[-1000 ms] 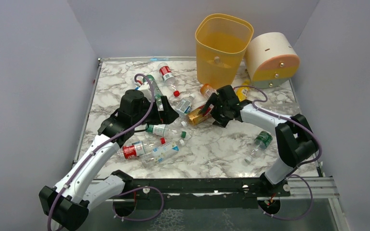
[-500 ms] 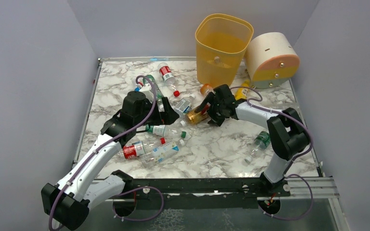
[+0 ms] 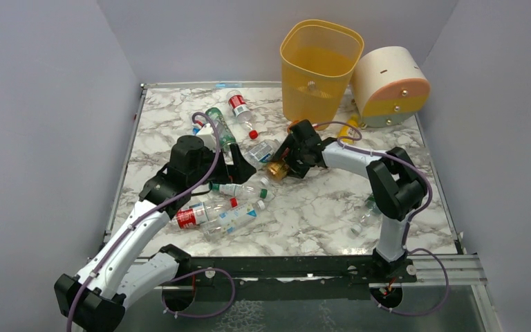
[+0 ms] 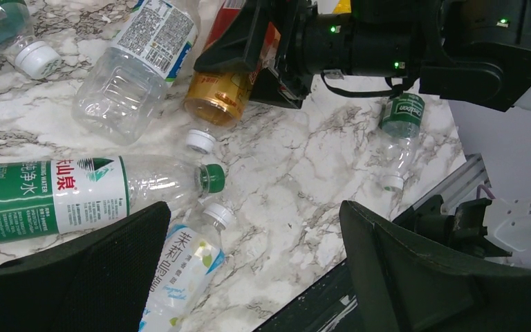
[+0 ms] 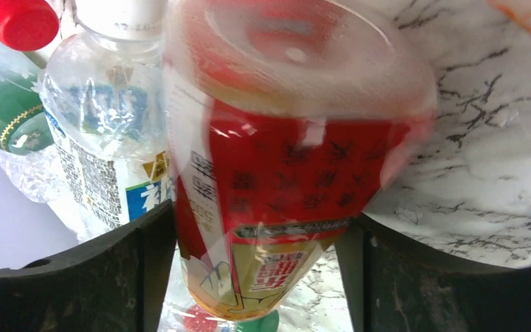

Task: Put the plastic bottles in the bin
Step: Pick up the plastic bottle at the center of the board.

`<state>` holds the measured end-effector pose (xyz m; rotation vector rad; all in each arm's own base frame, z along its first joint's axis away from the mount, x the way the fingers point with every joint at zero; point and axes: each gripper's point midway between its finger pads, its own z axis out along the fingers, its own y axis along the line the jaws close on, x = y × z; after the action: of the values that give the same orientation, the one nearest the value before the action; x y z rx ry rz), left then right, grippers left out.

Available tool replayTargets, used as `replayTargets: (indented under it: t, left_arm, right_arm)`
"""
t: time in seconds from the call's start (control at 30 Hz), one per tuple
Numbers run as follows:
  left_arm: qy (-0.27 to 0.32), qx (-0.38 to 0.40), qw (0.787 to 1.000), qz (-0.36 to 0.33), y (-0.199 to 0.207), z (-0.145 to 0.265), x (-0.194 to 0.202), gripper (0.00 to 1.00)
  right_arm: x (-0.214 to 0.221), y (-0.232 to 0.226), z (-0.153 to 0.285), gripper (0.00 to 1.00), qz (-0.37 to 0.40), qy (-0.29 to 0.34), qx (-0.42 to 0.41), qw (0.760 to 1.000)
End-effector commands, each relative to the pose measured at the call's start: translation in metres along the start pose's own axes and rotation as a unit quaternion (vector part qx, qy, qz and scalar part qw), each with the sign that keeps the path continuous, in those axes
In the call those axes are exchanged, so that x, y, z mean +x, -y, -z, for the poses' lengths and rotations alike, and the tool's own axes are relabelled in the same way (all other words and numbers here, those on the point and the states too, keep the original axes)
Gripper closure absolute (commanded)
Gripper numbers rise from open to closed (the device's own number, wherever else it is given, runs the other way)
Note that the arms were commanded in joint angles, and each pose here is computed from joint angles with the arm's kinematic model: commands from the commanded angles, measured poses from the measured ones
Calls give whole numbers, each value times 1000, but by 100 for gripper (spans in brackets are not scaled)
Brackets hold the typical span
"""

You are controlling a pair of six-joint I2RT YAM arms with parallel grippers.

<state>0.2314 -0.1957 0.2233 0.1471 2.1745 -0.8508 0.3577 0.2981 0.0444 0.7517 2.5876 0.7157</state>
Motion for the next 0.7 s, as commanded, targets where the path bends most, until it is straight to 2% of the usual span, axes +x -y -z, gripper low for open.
replayTargets:
  t: [0.0,0.1,0.23,0.47,0.67]
  left_arm:
    - [-1,20,1000,-12,6,5,6,1]
    - [-2,21,1000,-14,6,7,7,1]
    - [-4,23,1000,-16,6,8,8,1]
    - [6,18,1000,-19,7,9,0,1]
    - [4,23,1000,-13,10,-9,-9,1]
  right_arm:
    - [-2,16,8,30,3,30,31,999]
    - [-5,21,17,46,15,43,34,998]
    - [-9,21,36,56,33,61,26,997]
    - [-27,-3,99,58,88,109,-15,990]
    - [-41,-32,161,58,147,153,-77,974]
